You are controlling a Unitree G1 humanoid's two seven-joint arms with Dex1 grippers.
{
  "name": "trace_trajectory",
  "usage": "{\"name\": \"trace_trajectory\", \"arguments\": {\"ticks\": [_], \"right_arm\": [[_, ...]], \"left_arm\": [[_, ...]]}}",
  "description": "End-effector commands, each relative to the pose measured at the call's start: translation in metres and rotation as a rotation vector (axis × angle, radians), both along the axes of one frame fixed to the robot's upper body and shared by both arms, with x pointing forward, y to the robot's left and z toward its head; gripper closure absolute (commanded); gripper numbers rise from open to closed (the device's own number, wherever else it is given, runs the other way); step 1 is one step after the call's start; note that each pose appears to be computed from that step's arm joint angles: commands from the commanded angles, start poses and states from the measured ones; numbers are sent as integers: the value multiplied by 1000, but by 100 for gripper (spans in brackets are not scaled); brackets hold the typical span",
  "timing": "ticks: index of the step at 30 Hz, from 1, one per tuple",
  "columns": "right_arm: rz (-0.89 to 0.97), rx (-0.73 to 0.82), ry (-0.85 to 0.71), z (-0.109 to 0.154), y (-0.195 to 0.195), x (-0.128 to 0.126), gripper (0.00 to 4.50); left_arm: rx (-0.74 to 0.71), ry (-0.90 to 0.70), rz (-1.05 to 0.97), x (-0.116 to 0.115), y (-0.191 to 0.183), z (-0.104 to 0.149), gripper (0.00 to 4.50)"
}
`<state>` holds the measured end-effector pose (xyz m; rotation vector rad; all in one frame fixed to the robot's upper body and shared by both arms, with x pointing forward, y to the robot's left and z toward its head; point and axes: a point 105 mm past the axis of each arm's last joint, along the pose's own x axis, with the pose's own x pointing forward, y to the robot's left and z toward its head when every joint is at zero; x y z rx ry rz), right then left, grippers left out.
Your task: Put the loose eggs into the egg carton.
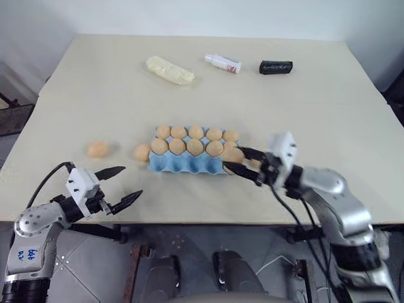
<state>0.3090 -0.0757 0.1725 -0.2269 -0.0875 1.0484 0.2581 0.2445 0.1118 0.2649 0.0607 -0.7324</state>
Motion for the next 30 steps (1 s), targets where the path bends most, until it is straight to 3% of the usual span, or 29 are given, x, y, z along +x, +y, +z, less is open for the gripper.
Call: {"name": "trace_trajectory", "arguments": {"ticks": [1,5,9,13,20,26,30], "right_arm": [[-25,-36,2,-9,4,13,289],[-14,-61,13,-16,7,17,289],[59,-61,31,-18,8,5,153],[103,-12,-8,-1,4,-8,7],[-47,-10,-66,10,-58,-27,3],[-351,-99,-80,-10,-139,-58,3],[-495,-121,-71,-29,-170,-75,3]], "left_arm": [[-4,-46,16,-2,0,11,0],[-7,-61,26,-3,-1,15,0],[-8,-69,33,-4,-1,19,0],[-10,-72,26,-4,-3,22,0],[-10,-62,-112,5,-31,26,0],[1,-47,-307,17,-74,23,0],[-2,-54,-389,26,-94,25,0]]}}
